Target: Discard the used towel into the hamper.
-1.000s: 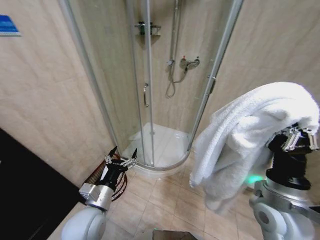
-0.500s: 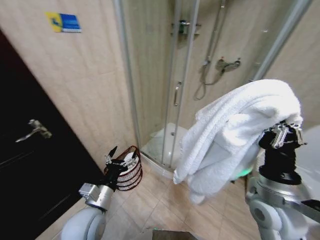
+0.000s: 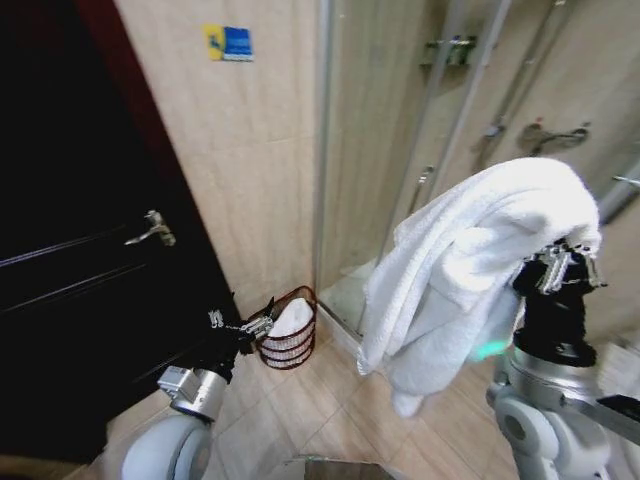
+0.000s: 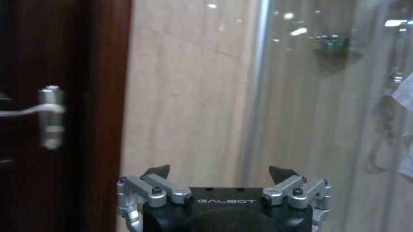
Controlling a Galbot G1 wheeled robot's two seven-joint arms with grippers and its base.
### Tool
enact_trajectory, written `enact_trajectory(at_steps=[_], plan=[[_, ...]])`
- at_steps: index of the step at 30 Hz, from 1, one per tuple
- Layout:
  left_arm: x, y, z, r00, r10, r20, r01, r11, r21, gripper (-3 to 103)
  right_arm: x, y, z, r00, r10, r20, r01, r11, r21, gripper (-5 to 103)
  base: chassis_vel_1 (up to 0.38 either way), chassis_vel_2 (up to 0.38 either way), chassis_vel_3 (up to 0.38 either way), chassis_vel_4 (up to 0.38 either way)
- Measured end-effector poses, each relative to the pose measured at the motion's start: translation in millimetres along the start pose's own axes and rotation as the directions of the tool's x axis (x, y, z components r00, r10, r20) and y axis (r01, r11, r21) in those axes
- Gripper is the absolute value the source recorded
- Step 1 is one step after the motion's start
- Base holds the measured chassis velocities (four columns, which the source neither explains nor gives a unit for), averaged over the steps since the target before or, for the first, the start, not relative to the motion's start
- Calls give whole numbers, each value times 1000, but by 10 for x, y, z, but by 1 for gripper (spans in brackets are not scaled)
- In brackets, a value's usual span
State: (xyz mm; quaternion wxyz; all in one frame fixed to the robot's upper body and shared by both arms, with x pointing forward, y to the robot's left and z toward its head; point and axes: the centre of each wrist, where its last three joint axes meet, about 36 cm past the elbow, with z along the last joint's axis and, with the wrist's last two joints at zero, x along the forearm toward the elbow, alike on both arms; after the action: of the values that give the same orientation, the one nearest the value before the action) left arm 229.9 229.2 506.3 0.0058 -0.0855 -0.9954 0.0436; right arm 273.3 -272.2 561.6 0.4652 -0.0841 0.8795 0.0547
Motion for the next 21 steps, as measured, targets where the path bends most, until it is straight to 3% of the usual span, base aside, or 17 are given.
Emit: enact_trajectory(at_steps=[21], plan=[[0,0,0,1000,0,0,0,1000,0,100,16,73,32,999,-29,-22,28,999,-35,3,119,121,118,123]])
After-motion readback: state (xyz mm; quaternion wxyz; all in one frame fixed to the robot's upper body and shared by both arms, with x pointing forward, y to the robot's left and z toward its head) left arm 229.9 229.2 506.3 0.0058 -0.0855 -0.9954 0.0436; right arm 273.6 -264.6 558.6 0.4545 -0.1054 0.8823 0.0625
